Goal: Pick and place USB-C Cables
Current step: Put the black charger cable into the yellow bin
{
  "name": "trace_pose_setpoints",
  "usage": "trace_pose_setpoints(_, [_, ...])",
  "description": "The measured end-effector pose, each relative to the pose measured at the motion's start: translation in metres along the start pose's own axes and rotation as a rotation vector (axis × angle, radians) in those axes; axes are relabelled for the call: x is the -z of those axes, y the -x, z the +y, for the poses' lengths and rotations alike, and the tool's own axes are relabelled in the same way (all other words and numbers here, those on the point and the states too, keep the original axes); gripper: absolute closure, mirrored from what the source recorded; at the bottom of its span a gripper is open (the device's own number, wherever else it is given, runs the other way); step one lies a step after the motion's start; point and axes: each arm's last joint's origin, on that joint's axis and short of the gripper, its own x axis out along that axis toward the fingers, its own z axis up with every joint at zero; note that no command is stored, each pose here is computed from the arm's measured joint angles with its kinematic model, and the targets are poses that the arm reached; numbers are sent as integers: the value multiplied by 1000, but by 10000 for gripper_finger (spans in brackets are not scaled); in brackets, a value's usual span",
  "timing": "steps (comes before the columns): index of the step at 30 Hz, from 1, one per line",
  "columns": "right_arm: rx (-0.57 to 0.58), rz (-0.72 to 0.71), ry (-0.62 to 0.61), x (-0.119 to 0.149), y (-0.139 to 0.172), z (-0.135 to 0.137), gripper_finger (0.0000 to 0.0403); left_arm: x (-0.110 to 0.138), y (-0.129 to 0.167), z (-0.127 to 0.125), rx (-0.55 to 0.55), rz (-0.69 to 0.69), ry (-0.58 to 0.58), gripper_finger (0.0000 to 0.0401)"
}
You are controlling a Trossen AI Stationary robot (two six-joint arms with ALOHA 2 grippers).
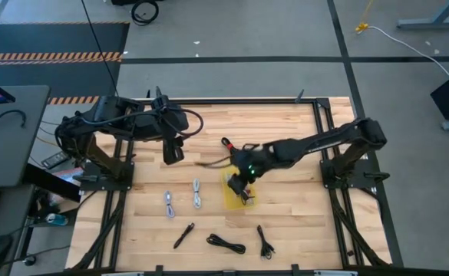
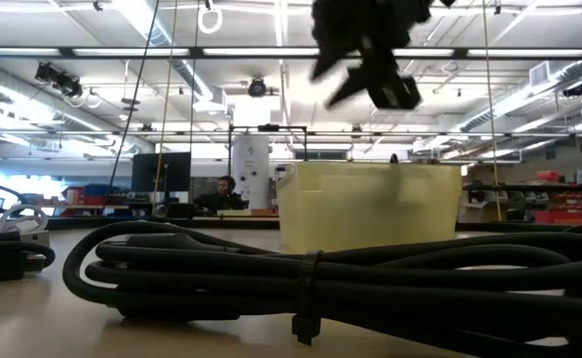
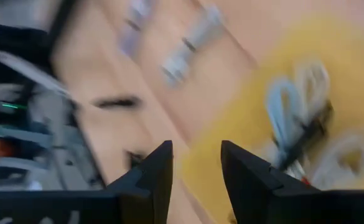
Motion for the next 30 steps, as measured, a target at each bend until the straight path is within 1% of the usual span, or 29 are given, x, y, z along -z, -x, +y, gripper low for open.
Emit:
trace_pose_setpoints(2, [-84,-79,46,-10,18,7,262,-1,-3,1,-7,7,-34,200])
trace_pose_setpoints(6, [-229,-239,152,-25,61,18,261,-5,-17,2,-22,44,-122,200])
trace_pose_setpoints(11, [-399,-447,298,-30,126,30,261,-15,-46,1,97,101,-196,200])
trace_pose_setpoints(14, [-491,-576,395,-25,165,36,261,-26,-72,-3,164,107,-238,200])
trace_pose_setpoints(17, [-572,-682,468,-17,199,39,261,-35,-103,-7,215,119,-279,200])
trace_pose_setpoints(18, [-595,-708,489,-14,209,40,261,-36,-117,-9,223,146,-295,200])
trace_pose_setpoints(23, [-673,-775,574,5,244,40,261,-36,-180,-15,240,285,-354,200])
trace_pose_setpoints(27, [-715,-783,603,15,256,41,261,-31,-228,-18,317,377,-352,200])
trace_pose_setpoints(30, [-729,-767,610,19,258,42,261,-25,-259,-19,325,439,-350,200])
